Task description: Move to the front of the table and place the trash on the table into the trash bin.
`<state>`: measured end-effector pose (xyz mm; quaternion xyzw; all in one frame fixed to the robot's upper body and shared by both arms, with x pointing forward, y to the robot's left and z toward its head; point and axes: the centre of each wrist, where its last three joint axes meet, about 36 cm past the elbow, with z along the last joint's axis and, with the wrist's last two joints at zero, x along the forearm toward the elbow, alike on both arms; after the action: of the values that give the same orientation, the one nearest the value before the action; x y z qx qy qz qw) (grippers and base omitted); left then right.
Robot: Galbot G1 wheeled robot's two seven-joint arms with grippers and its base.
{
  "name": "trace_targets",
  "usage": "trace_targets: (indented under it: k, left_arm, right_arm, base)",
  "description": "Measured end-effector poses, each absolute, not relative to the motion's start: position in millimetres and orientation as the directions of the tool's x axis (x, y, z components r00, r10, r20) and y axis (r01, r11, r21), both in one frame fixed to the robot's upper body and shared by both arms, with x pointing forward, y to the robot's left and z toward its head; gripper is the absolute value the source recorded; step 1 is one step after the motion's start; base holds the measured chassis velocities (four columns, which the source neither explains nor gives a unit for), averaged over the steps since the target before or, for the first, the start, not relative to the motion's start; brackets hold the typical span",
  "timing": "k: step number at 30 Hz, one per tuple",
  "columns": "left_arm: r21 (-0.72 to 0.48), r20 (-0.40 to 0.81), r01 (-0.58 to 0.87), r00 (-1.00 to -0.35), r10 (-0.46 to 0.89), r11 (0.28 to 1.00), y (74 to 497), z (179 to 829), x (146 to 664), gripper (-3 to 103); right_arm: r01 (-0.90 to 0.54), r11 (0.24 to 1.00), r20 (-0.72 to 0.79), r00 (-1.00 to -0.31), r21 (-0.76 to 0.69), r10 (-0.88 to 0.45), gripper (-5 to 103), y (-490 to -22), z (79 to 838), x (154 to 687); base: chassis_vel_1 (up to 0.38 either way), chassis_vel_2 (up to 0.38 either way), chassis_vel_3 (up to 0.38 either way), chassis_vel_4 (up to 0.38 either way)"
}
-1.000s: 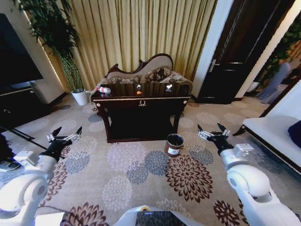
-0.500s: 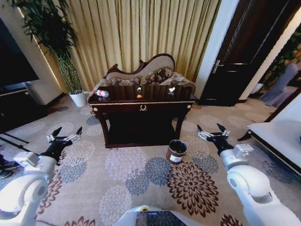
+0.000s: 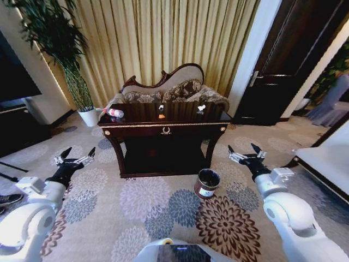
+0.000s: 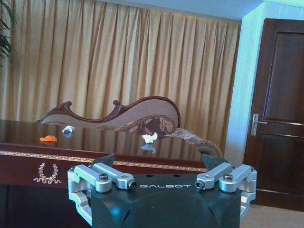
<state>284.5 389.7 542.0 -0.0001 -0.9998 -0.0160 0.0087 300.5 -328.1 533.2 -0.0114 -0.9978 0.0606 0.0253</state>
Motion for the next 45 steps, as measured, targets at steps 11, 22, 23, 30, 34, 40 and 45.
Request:
trace_targets:
  k: [11,22,23,30,34,40,45]
  left_arm:
    - [0.031,0.016,0.002,-1.0,0.001,1.0,390.9,540.6,284.6,100]
    - [0.028,0.013,0.001,-1.0,0.0,1.0,393.2,537.8,283.4,100]
    - [0.028,0.013,0.001,-1.0,0.0,1.0,393.2,537.7,283.3,100]
    - [0.03,0.011,0.003,-1.0,0.003,1.0,394.9,536.8,282.9,100]
    - [0.031,0.008,0.004,-1.0,0.004,1.0,396.2,536.4,282.4,100]
    - [0.031,0.006,0.006,-1.0,0.006,1.0,397.7,535.3,281.9,100]
    - [0.027,0.005,0.006,-1.0,0.006,1.0,398.4,533.7,281.6,100]
  right_arm:
    - [0.016,0.993,0.051,-0.998,-0.116,0.022,100,-326.4,533.2,298.5]
    - [0.012,0.994,0.053,-0.998,-0.113,0.018,100,-324.1,533.4,295.5]
    - [0.012,0.994,0.054,-0.998,-0.113,0.018,100,-324.0,533.4,295.2]
    - [0.011,0.994,0.057,-0.998,-0.11,0.018,100,-322.1,533.0,292.0]
    - [0.011,0.994,0.057,-0.998,-0.109,0.017,100,-320.9,532.9,290.3]
    - [0.01,0.994,0.058,-0.998,-0.11,0.016,100,-319.6,533.3,287.9]
    - [0.008,0.994,0.059,-0.998,-0.112,0.015,100,-318.8,533.7,286.6]
  base:
    - [-0.138,0.135,0.128,-0.146]
    - [-0.142,0.133,0.135,-0.132]
    - [-0.15,0.162,0.17,-0.147]
    - [-0.172,0.156,0.167,-0.151]
    - [-0.152,0.161,0.151,-0.156]
    - [-0.139,0.142,0.142,-0.147]
    - [-0.145,0.145,0.141,-0.143]
